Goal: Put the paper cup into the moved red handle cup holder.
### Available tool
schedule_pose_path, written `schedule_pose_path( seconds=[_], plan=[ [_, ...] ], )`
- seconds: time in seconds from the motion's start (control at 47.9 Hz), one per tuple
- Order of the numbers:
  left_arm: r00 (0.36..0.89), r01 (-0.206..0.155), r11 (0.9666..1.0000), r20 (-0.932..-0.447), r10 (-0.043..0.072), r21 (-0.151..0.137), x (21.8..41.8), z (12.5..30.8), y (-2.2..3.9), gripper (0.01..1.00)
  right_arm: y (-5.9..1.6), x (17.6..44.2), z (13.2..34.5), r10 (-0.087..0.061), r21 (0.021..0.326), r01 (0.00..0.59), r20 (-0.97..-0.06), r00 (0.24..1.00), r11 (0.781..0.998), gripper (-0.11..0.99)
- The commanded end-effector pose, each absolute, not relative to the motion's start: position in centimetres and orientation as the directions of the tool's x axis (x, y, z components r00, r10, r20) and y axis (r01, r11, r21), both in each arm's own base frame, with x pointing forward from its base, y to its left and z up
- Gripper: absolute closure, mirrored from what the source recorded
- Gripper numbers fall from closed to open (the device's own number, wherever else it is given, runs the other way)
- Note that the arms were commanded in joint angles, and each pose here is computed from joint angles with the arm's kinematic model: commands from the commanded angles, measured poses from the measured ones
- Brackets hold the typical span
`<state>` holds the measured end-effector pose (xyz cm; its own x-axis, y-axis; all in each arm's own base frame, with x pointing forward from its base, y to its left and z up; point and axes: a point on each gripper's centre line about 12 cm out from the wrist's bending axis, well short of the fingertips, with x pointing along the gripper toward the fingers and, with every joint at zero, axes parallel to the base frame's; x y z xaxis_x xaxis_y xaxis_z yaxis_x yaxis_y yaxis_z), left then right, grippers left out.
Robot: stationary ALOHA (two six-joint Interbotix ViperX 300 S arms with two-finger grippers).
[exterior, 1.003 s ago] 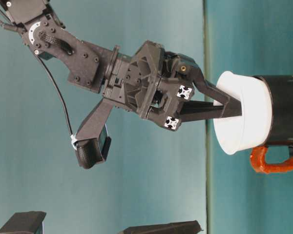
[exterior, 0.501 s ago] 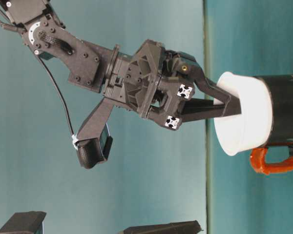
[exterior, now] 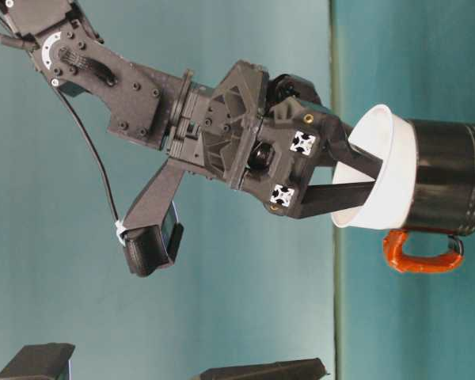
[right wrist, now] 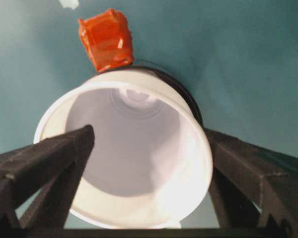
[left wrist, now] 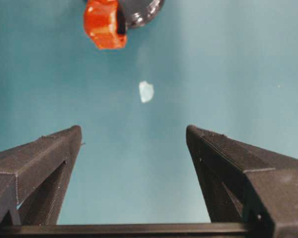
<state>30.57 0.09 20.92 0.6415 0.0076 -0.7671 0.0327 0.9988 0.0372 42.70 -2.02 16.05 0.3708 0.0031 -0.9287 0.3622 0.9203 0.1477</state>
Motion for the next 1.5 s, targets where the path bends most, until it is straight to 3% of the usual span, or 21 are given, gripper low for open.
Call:
schedule_pose_path(
  seconds=[0.0, 0.313, 0.585, 0.773, 0.961, 1.191, 1.337, 1.483],
  plan=[
    [0.659, 0.033, 0.9987, -0.752, 0.007, 0.038, 30.7, 21.6, 0.05, 0.078, -1.66, 43.1, 18.1, 0.003, 0.163, 0.343, -0.906, 0.423, 0.925, 0.09],
    [0.658, 0.033, 0.9987, -0.753, 0.007, 0.038, 30.7, 21.5, 0.05, 0.078, -1.19, 43.9, 20.2, 0.009, 0.171, 0.329, -0.898, 0.441, 0.929, 0.10],
    [0.659, 0.033, 0.9987, -0.752, 0.007, 0.038, 30.7, 21.6, 0.05, 0.078, -1.19, 43.6, 21.6, 0.010, 0.158, 0.332, -0.914, 0.406, 0.930, 0.10],
    [0.659, 0.034, 0.9986, -0.752, 0.008, 0.040, 30.7, 21.6, 0.06, 0.078, -1.20, 43.5, 22.6, 0.009, 0.162, 0.328, -0.906, 0.423, 0.931, 0.10],
    [0.659, 0.036, 0.9986, -0.752, 0.005, 0.038, 30.7, 21.6, -0.05, 0.078, -0.91, 42.9, 24.9, 0.010, 0.177, 0.312, -0.883, 0.469, 0.933, 0.10],
    [0.659, 0.039, 0.9985, -0.752, 0.003, 0.038, 30.5, 21.5, -0.14, 0.078, -0.75, 41.1, 27.7, 0.000, 0.181, 0.287, -0.845, 0.535, 0.941, 0.10],
    [0.665, 0.039, 0.9985, -0.747, 0.003, 0.039, 30.3, 21.7, -0.14, 0.079, -0.67, 39.9, 28.3, -0.001, 0.194, 0.275, -0.816, 0.578, 0.942, 0.10],
    [0.673, 0.040, 0.9984, -0.740, 0.002, 0.039, 30.1, 22.1, -0.18, 0.079, -0.06, 38.9, 28.5, 0.007, 0.206, 0.239, -0.771, 0.637, 0.949, 0.10]
  ],
)
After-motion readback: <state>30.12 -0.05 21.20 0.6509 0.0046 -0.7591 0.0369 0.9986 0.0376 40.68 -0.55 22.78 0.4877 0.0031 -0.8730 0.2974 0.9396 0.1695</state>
